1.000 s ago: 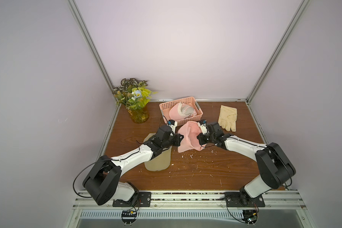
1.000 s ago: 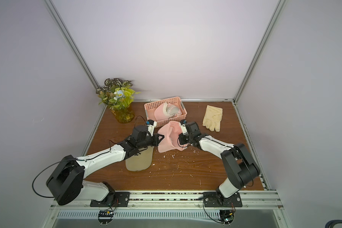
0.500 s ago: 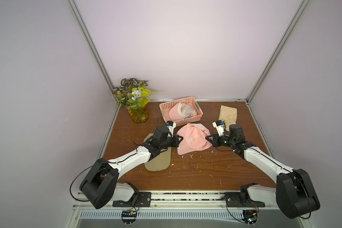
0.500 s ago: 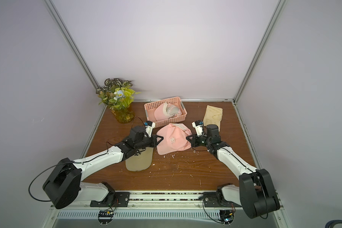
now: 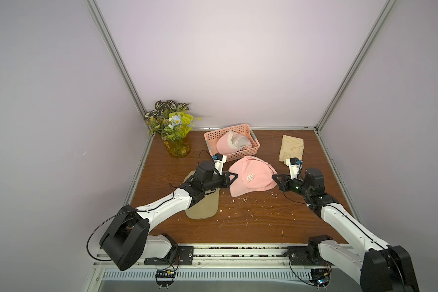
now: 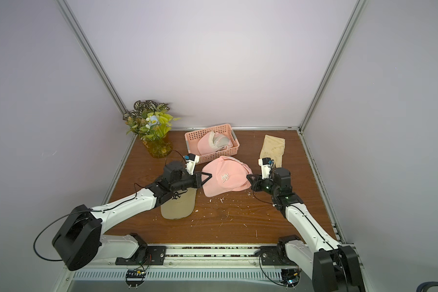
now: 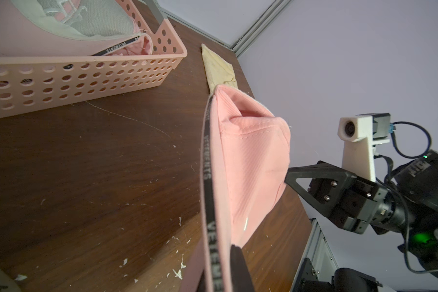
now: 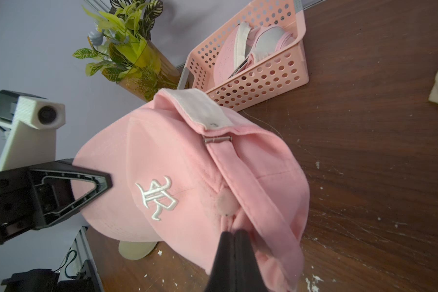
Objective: Turn the baseball cap inside out
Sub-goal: Turn over the baseball cap.
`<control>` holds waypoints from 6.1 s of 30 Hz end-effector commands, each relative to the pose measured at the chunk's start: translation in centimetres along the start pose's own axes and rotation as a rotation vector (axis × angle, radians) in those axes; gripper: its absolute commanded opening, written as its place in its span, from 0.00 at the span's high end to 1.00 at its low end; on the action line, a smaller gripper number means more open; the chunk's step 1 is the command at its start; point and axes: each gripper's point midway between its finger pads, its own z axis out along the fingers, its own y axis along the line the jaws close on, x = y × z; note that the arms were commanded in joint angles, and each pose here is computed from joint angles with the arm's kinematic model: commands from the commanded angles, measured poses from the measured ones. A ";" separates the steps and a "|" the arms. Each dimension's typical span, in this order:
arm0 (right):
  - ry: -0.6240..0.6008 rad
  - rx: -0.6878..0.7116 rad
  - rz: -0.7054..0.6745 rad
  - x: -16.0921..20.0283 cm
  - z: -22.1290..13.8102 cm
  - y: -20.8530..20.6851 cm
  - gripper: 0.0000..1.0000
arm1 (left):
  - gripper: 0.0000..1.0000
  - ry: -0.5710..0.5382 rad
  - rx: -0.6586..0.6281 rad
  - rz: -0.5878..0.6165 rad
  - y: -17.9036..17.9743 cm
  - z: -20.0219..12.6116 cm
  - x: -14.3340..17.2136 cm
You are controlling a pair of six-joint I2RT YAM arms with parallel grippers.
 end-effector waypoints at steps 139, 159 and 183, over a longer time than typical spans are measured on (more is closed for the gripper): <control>0.073 -0.310 -0.747 1.1 0.7 12.8 0.49 | 1.00 -0.399 0.109 0.661 -10.3 -9.4 -8.4; 0.170 -0.651 -0.738 4.4 -1.1 16.6 0.68 | 1.00 -0.446 0.192 0.601 -10.6 -11.0 -9.6; -0.032 -0.493 -0.644 -0.8 -0.4 17.3 1.00 | 1.00 -0.451 0.242 0.507 -9.8 -10.7 -9.5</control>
